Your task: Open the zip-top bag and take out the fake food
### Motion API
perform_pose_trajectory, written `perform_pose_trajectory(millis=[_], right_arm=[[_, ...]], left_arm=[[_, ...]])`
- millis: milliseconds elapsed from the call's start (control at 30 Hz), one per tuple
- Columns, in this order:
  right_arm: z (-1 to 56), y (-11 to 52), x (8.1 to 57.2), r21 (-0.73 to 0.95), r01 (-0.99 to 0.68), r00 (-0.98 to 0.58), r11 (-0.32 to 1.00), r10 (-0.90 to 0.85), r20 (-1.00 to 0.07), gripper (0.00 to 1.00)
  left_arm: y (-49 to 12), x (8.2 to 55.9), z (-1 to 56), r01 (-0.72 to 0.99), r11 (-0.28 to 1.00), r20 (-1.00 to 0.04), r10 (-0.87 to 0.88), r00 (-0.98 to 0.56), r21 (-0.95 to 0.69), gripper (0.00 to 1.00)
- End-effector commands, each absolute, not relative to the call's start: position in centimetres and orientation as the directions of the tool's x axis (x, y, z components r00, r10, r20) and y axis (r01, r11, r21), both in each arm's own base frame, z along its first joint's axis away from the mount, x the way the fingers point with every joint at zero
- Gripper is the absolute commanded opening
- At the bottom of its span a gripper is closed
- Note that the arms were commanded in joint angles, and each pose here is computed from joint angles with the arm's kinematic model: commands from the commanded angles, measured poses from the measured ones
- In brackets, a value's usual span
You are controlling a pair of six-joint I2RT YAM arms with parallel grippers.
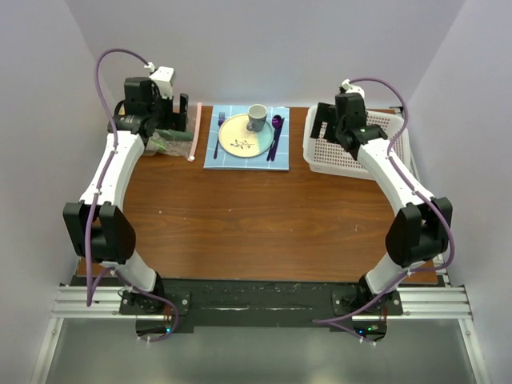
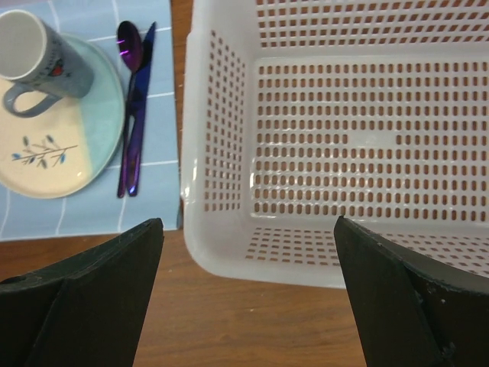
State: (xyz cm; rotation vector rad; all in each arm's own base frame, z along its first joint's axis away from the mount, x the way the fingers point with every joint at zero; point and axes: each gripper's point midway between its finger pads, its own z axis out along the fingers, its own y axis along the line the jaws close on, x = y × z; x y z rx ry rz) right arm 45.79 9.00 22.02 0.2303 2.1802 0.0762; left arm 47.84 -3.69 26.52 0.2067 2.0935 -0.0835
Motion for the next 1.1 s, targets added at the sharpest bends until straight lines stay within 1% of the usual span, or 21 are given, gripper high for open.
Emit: perform_pose_trajectory(millis=[0, 100, 167, 233, 267, 300, 367, 400, 433, 567, 667, 800, 933, 967, 1033, 1067], right_arm=[[23.7, 6.9, 47.7, 0.067, 0.228, -0.489, 0.971, 0.173, -0.855, 0.99], [22.6, 5.6, 49.3, 0.007, 0.302, -0.478, 0.953, 0.158, -0.864, 0.99], [21.2, 3.9, 49.9, -0.057, 0.398, -0.474, 0.915, 0.152, -0.867, 0.99], [20.9, 2.6, 50.3, -0.099, 0.469, -0.460, 0.878, 0.147, -0.875, 0.93], [20.5, 2.1, 50.4, -0.122, 0.492, -0.461, 0.862, 0.139, -0.877, 0.90], [19.7, 1.3, 50.5, -0.168, 0.531, -0.467, 0.831, 0.121, -0.876, 0.85], [18.8, 0.6, 50.7, -0.196, 0.560, -0.467, 0.805, 0.112, -0.877, 0.81], [17.6, 0.4, 50.7, -0.215, 0.562, -0.484, 0.799, 0.106, -0.869, 0.78], [17.2, -0.1, 50.6, -0.223, 0.576, -0.483, 0.786, 0.107, -0.869, 0.77], [14.5, -1.0, 49.8, -0.243, 0.606, -0.495, 0.758, 0.120, -0.860, 0.75], [11.8, -1.6, 48.5, -0.278, 0.606, -0.540, 0.746, 0.128, -0.832, 0.73], [9.3, -1.7, 47.2, -0.297, 0.589, -0.590, 0.752, 0.149, -0.794, 0.65], [7.8, -1.7, 45.5, -0.306, 0.576, -0.622, 0.758, 0.163, -0.766, 0.62], [7.0, -1.7, 45.0, -0.310, 0.566, -0.638, 0.764, 0.167, -0.752, 0.59], [6.9, -1.7, 44.4, -0.314, 0.562, -0.647, 0.766, 0.170, -0.744, 0.57], [7.1, -1.7, 44.1, -0.307, 0.560, -0.645, 0.769, 0.172, -0.745, 0.57]], left_arm=[[-3.7, 50.8, 26.5, 0.163, 0.986, -0.890, 0.096, -0.445, 0.025, 1.00], [-3.7, 52.5, 25.3, 0.154, 0.986, -0.892, 0.125, -0.434, 0.063, 1.00], [-3.5, 53.6, 23.7, 0.151, 0.984, -0.882, 0.156, -0.445, 0.098, 1.00], [-3.6, 54.6, 22.9, 0.148, 0.981, -0.881, 0.177, -0.438, 0.123, 1.00], [-3.6, 55.2, 21.4, 0.152, 0.979, -0.869, 0.190, -0.457, 0.134, 1.00], [-3.8, 55.6, 21.0, 0.155, 0.978, -0.869, 0.194, -0.455, 0.137, 1.00], [-3.8, 56.5, 19.6, 0.160, 0.976, -0.860, 0.204, -0.467, 0.145, 1.00], [-3.8, 56.9, 19.4, 0.161, 0.976, -0.864, 0.207, -0.460, 0.147, 1.00], [-3.8, 57.1, 19.0, 0.163, 0.975, -0.863, 0.211, -0.459, 0.151, 1.00], [-3.3, 58.3, 16.7, 0.167, 0.964, -0.844, 0.261, -0.468, 0.205, 1.00], [-2.6, 59.1, 15.2, 0.151, 0.959, -0.828, 0.284, -0.483, 0.240, 1.00], [-2.4, 60.0, 14.1, 0.133, 0.951, -0.823, 0.307, -0.478, 0.278, 1.00], [-2.7, 60.4, 12.2, 0.124, 0.929, -0.797, 0.362, -0.483, 0.347, 1.00], [-2.8, 60.7, 12.3, 0.115, 0.920, -0.796, 0.382, -0.470, 0.374, 1.00], [-3.0, 60.3, 10.9, 0.124, 0.908, -0.774, 0.407, -0.484, 0.400, 1.00], [-3.4, 60.8, 11.3, 0.123, 0.900, -0.783, 0.425, -0.454, 0.418, 1.00]])
